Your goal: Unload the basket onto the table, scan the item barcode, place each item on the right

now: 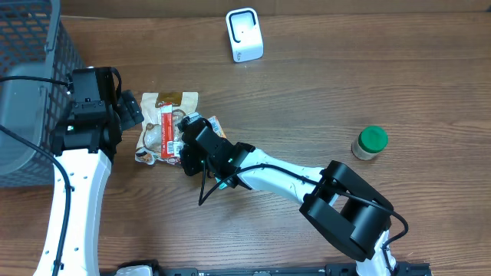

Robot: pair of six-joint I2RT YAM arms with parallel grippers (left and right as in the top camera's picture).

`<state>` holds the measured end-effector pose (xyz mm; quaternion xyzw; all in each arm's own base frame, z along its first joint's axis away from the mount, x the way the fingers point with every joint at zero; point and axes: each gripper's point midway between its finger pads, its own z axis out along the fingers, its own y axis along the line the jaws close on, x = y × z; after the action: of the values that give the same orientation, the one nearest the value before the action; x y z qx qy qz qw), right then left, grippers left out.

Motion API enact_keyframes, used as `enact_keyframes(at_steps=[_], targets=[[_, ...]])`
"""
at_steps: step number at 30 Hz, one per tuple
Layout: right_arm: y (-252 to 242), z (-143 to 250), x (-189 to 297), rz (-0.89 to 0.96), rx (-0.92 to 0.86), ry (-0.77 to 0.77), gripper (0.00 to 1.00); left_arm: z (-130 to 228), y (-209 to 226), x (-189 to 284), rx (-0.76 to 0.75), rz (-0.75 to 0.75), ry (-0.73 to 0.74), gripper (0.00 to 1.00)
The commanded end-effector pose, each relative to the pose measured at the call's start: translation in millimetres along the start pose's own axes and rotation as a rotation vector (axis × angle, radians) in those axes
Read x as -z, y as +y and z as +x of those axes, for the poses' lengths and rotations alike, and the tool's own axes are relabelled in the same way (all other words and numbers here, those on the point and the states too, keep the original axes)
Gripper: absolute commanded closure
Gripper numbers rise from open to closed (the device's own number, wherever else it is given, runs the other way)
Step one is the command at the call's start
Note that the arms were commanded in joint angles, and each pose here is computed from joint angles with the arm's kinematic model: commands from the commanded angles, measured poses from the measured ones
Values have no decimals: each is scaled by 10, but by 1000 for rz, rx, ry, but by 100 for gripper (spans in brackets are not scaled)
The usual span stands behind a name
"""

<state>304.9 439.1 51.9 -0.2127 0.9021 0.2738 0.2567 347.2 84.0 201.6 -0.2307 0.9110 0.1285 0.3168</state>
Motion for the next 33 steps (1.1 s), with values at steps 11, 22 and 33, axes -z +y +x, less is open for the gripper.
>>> enact_keyframes(at_steps=[11,22,33], targets=[[248,-525,-95,-117,149,-262,96,-53,24,20,3,-13,-15,0],[57,-258,-578,-109,148,-245,96,-52,22,20,3,-13,-15,0],[145,152,-498,-171,143,-20,96,-51,21,21,3,-13,-15,0]])
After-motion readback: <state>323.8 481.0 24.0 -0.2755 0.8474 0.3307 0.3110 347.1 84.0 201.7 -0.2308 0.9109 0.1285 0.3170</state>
